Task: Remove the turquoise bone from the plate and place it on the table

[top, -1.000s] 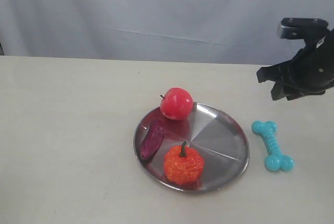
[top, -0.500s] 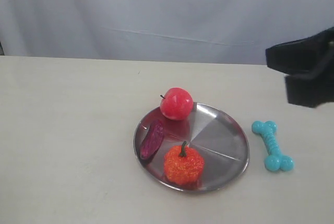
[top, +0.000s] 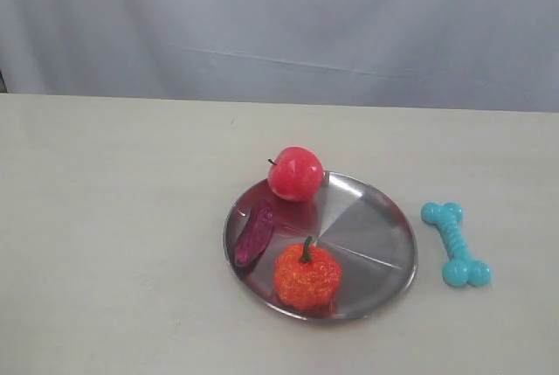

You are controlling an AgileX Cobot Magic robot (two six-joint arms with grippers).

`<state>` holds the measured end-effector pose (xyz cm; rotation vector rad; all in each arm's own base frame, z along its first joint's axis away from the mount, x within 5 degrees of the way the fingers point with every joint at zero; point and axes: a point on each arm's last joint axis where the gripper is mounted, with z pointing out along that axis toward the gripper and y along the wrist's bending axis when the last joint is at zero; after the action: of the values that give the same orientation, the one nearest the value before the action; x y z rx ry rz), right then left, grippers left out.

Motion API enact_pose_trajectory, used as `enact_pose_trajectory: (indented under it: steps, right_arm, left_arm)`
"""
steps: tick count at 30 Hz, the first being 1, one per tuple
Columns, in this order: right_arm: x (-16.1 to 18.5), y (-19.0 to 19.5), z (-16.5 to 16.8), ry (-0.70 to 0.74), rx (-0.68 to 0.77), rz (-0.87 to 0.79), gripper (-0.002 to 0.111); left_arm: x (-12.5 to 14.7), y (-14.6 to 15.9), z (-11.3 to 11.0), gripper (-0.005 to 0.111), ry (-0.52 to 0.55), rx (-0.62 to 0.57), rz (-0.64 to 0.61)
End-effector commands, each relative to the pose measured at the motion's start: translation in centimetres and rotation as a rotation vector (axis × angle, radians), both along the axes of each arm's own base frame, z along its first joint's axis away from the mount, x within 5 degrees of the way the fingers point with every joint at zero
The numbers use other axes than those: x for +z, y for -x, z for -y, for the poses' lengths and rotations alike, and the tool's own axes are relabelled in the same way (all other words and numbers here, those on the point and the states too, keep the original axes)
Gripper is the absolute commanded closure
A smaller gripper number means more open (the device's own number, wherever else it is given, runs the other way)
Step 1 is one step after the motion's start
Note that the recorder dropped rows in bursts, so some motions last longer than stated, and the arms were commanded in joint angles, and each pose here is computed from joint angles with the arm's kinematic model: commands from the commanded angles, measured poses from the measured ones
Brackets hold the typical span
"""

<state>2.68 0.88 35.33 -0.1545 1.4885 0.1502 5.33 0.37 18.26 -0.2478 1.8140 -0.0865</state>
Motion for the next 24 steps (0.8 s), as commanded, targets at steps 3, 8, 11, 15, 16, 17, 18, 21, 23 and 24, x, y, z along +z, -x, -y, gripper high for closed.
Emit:
enact_pose_trajectory:
  steps: [3,8,11,15,16,17,18,21,23,24]
  right_arm:
    - [-3.1,1.8,0.3,0.019,-0.008,0.028,0.109]
    - [-4.9,1.2,0.1,0.001,0.011,-0.067,0.109]
    - [-5.1,1.1,0.1,0.002,0.012,-0.077,0.109]
    - [-5.1,1.1,0.1,0.002,0.011,-0.074,0.109]
    - [-5.1,1.1,0.1,0.004,0.011,-0.074,0.109]
    - [-5.1,1.1,0.1,0.004,0.011,-0.074,0.109]
    - [-5.1,1.1,0.1,0.004,0.011,-0.074,0.109]
    - [-5.1,1.1,0.1,0.004,0.011,-0.074,0.109]
    - [-5.1,1.1,0.1,0.004,0.011,-0.074,0.109]
    - [-5.1,1.1,0.1,0.004,0.011,-0.074,0.109]
  left_arm:
    - [0.0,0.0,0.0,0.107,0.006,-0.005,0.004]
    - [0.0,0.0,0.0,0.107,0.006,-0.005,0.004]
    - [0.0,0.0,0.0,0.107,0.006,-0.005,0.004]
    - [0.0,0.0,0.0,0.107,0.006,-0.005,0.004]
    - [0.0,0.0,0.0,0.107,0.006,-0.005,0.004]
    - [0.0,0.0,0.0,0.107,0.006,-0.005,0.004]
    - [0.0,0.0,0.0,0.107,0.006,-0.005,0.004]
    - [0.0,0.0,0.0,0.107,0.006,-0.005,0.004]
    - [0.0,0.0,0.0,0.107,0.006,-0.005,0.004]
    - [0.0,0.0,0.0,0.107,0.006,-0.005,0.004]
